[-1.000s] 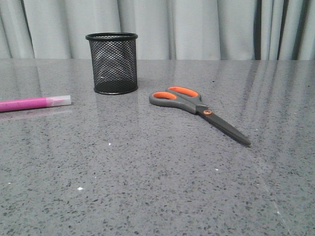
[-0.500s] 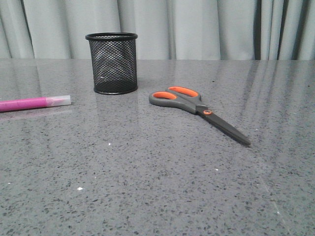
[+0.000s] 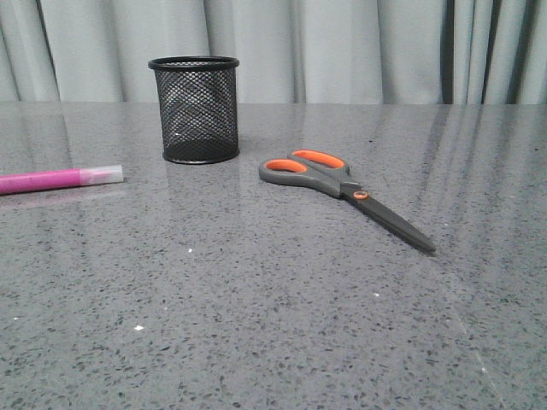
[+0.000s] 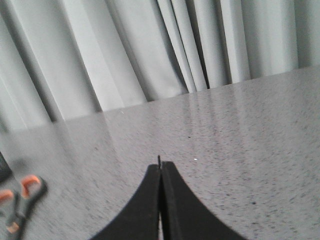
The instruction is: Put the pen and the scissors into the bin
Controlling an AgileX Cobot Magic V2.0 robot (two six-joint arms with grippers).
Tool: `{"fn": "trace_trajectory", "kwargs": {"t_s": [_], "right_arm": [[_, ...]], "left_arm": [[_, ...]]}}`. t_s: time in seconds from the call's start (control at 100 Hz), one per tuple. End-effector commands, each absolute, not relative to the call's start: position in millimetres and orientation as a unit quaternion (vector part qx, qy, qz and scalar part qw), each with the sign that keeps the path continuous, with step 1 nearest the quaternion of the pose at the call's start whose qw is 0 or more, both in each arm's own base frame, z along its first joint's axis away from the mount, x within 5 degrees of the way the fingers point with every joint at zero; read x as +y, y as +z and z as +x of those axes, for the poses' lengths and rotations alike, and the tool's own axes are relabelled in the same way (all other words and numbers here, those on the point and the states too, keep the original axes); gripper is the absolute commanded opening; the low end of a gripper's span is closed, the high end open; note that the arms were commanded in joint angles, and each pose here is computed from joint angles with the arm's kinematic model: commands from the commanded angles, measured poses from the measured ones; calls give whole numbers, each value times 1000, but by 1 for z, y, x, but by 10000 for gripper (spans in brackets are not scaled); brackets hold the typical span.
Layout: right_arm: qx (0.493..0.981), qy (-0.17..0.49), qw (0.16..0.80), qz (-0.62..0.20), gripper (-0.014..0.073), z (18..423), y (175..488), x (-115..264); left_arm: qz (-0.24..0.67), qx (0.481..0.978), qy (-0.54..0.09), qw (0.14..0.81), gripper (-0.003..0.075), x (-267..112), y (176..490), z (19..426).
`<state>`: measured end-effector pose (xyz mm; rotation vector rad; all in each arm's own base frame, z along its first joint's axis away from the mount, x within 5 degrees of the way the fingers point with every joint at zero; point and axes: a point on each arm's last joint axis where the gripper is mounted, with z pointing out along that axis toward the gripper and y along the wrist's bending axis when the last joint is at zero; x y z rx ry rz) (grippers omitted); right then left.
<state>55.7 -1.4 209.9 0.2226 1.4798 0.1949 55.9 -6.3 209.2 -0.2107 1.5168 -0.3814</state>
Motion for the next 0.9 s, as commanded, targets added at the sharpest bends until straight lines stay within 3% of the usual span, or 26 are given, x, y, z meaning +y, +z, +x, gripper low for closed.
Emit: {"fn": "trace_trajectory", "kwargs": {"t_s": [0.0,0.16,0.41,0.63,0.75,0.89], "right_arm": [[623,126,755,159,-68,54,214,-6],[621,169,741,192,-67,53,215,-5],[662,188,707,164,-66,55,240,3],[762,154,618,113,-63,84,276,9],[817,144,551,88,-63,110,299,12],[856,155,488,75,-64,137,320,15]], "left_arm": [[-171,632,-232,720,-22,-1,212,54],[-236,607,-300,697,-22,0,216,54],[-186,606,-299,713,-22,-5,253,47],[-75,693,-215,684,-22,-15,297,56],[-33,753,-170,635,-22,-18,318,75],[-13,805,-159,572,-22,-23,335,95]]}}
